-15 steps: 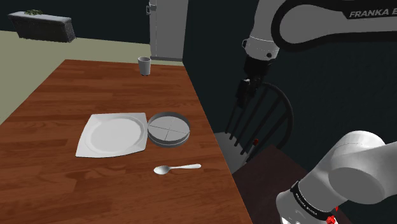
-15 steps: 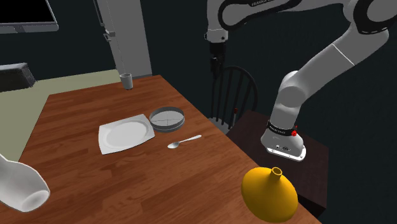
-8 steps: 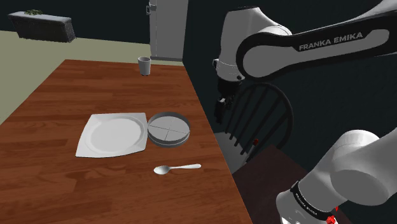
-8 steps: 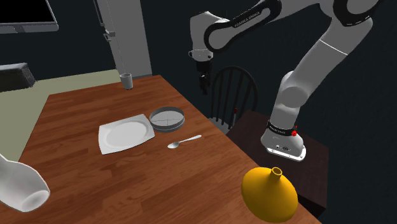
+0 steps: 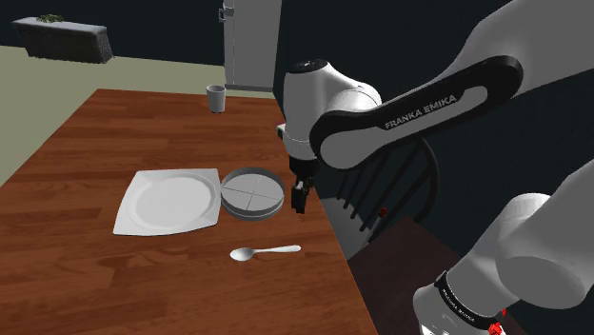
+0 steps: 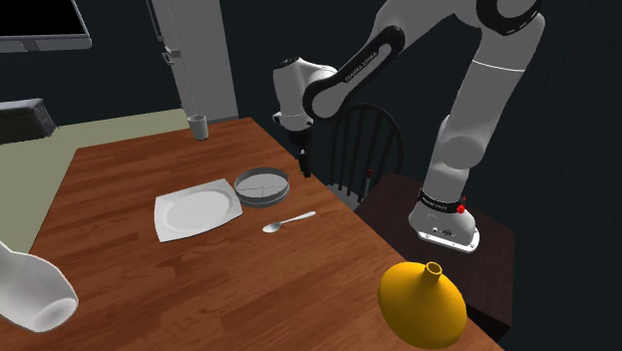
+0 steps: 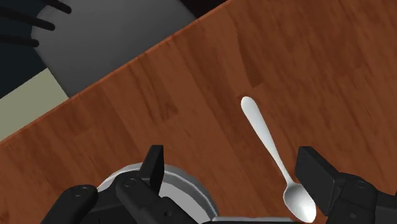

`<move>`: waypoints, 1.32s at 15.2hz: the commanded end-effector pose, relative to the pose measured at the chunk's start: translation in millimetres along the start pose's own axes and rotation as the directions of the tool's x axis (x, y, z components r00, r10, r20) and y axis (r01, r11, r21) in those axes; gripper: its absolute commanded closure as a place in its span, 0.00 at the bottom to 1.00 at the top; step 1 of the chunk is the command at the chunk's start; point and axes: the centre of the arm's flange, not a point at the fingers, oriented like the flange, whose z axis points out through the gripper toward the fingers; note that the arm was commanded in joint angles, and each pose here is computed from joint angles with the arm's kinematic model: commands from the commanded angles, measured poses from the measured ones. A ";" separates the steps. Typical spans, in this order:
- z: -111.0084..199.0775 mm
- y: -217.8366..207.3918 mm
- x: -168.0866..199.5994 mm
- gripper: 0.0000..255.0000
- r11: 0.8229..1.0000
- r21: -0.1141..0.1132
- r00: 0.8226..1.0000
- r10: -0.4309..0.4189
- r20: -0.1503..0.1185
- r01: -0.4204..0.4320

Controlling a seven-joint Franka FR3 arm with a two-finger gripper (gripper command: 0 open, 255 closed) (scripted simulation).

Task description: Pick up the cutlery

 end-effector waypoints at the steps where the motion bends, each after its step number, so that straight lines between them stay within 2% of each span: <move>1: 17.8 -15.1 13.8 0.00 0.998 -0.014 0.998 -0.057 0.006 0.057; 5: 54.4 -47.3 41.5 0.00 0.985 -0.040 0.986 -0.165 0.022 0.165; 10: 102.0 -90.0 70.4 0.00 0.952 -0.070 0.954 -0.296 0.046 0.299; 18: 143.3 -95.8 77.5 0.00 0.950 -0.071 0.952 -0.301 0.047 0.304; 20: 143.3 -95.8 77.5 0.00 0.950 -0.071 0.952 -0.301 0.047 0.304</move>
